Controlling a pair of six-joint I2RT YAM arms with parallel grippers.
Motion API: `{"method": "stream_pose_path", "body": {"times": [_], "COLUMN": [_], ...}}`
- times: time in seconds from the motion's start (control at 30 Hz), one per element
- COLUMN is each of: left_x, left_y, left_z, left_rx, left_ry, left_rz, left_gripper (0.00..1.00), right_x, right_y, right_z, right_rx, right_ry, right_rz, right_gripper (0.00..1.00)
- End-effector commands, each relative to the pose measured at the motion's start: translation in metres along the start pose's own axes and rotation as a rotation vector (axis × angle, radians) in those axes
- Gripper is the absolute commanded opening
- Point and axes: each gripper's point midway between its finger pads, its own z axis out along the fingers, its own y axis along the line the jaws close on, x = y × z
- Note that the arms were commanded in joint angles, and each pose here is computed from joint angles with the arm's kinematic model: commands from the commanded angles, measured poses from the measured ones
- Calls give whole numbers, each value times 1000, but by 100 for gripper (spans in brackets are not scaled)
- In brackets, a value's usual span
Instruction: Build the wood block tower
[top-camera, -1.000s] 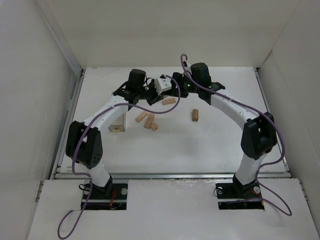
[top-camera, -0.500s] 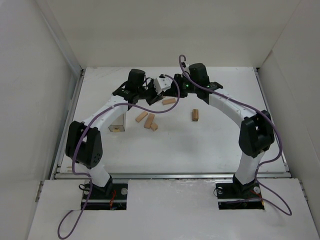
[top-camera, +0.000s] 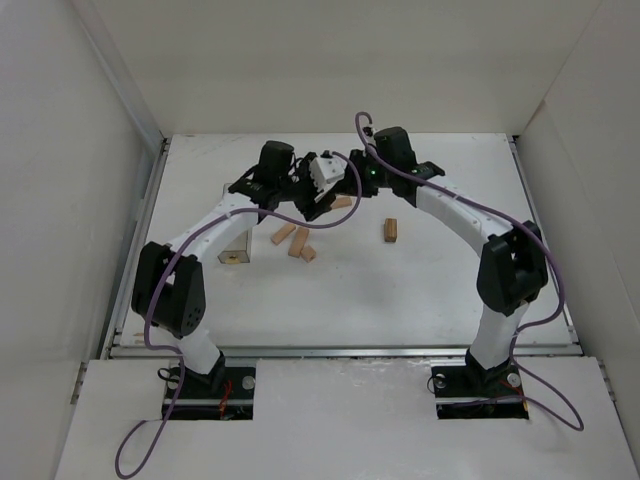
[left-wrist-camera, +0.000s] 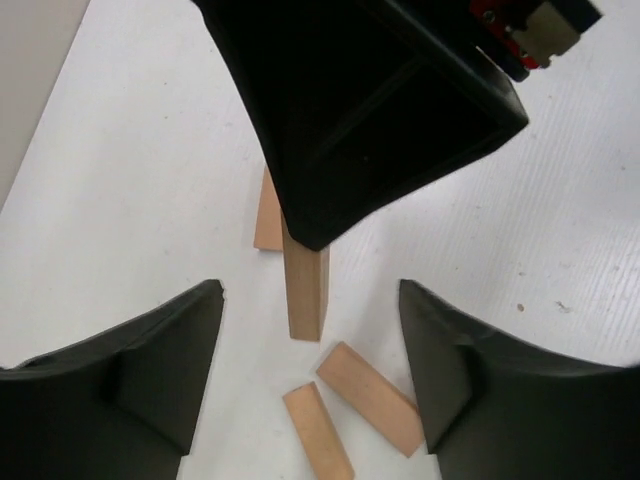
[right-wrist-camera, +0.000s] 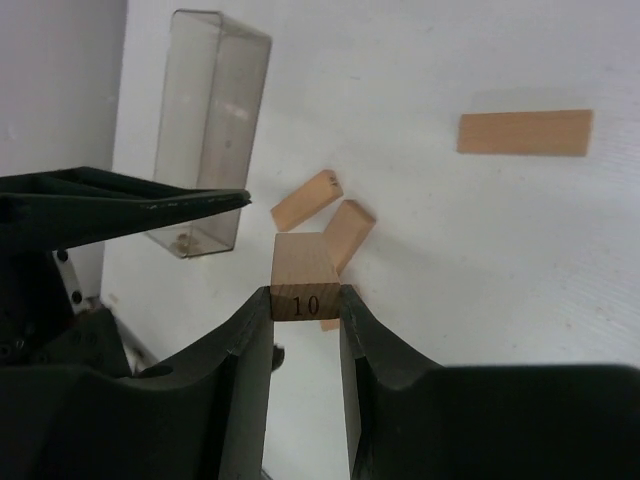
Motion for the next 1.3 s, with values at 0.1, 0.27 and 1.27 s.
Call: {"method": "stream_pose_path", "body": {"times": [0.1, 0.27, 1.27], "left_x": [-6, 12, 116], "left_y": [0, 2, 49], "left_z": [-13, -20, -120], "left_rx": [-57, -123, -510], "left_ry": [-15, 33, 102], "left_rz": [-11, -15, -416], "left_gripper": [94, 96, 95], "right_x": [-23, -7, 84], "right_y": [-42, -76, -16], "right_z": [-12, -21, 43], "right_rx": [327, 561, 28], "right_ry": [-89, -93, 350], "right_rz": [51, 105, -1237], "right_gripper": [0, 0, 0]}}
